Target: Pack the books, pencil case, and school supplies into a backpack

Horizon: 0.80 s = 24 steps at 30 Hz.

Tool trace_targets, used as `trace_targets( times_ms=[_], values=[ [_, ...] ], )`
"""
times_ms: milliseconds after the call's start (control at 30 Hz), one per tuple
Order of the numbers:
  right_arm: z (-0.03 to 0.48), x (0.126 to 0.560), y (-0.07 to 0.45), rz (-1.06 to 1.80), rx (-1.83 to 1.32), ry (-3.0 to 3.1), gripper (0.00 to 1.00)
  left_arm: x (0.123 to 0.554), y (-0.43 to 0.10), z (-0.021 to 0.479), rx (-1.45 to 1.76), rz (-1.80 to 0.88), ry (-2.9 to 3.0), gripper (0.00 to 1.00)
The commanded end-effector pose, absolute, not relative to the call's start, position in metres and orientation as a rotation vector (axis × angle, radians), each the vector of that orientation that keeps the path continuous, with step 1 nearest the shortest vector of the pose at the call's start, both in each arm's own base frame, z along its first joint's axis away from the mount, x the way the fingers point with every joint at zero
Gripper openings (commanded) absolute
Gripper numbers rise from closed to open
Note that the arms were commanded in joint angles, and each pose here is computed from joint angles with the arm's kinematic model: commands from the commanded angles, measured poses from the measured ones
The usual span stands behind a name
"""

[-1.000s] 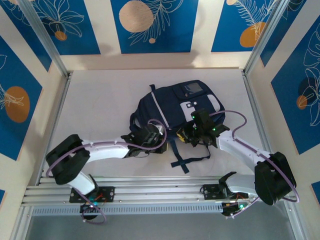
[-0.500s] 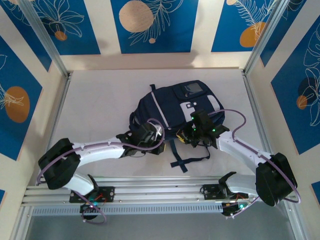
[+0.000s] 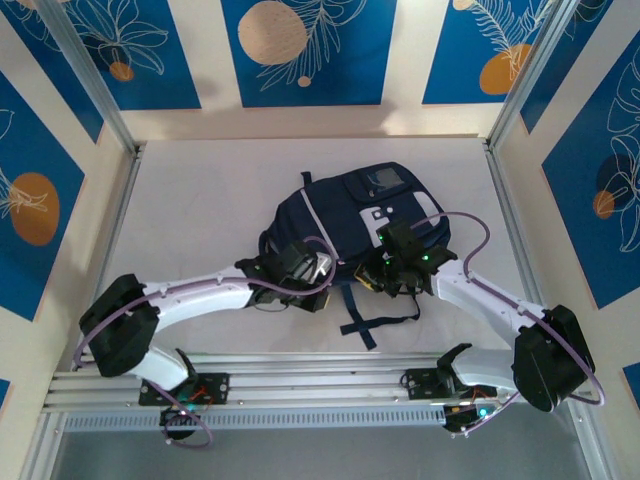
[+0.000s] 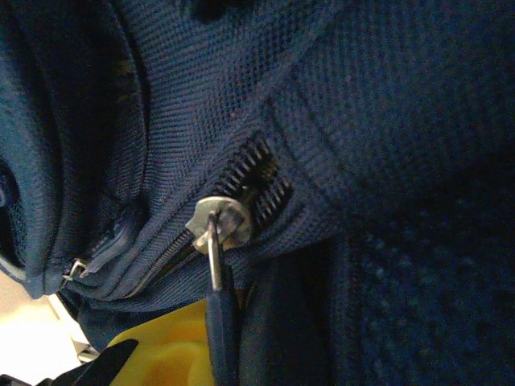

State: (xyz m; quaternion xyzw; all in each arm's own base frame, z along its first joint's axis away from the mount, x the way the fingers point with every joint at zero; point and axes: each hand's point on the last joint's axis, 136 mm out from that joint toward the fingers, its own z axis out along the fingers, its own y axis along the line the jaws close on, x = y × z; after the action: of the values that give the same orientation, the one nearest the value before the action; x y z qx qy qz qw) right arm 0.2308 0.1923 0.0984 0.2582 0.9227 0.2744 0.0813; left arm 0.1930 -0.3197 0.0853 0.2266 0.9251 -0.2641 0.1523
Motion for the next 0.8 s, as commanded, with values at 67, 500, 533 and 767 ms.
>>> trace_targets(
  times_ms=[67,500,533,767],
  values=[
    [0.086,0.229,0.161,0.576,0.816,2.773,0.0,0.18,-0.284,0.062,0.656,-0.574,2.835,0.0],
    [0.076,0.231,0.148,0.623,0.924,2.708,0.0,0.183,-0.263,0.059,0.464,-0.744,2.862,0.0],
    [0.075,0.231,0.151,0.681,0.935,2.697,0.0,0.185,-0.268,0.063,0.434,-0.818,2.839,0.0],
    [0.074,0.236,0.151,0.857,1.017,2.554,0.0,0.196,-0.297,0.096,0.24,-1.17,2.658,0.0]
  ],
)
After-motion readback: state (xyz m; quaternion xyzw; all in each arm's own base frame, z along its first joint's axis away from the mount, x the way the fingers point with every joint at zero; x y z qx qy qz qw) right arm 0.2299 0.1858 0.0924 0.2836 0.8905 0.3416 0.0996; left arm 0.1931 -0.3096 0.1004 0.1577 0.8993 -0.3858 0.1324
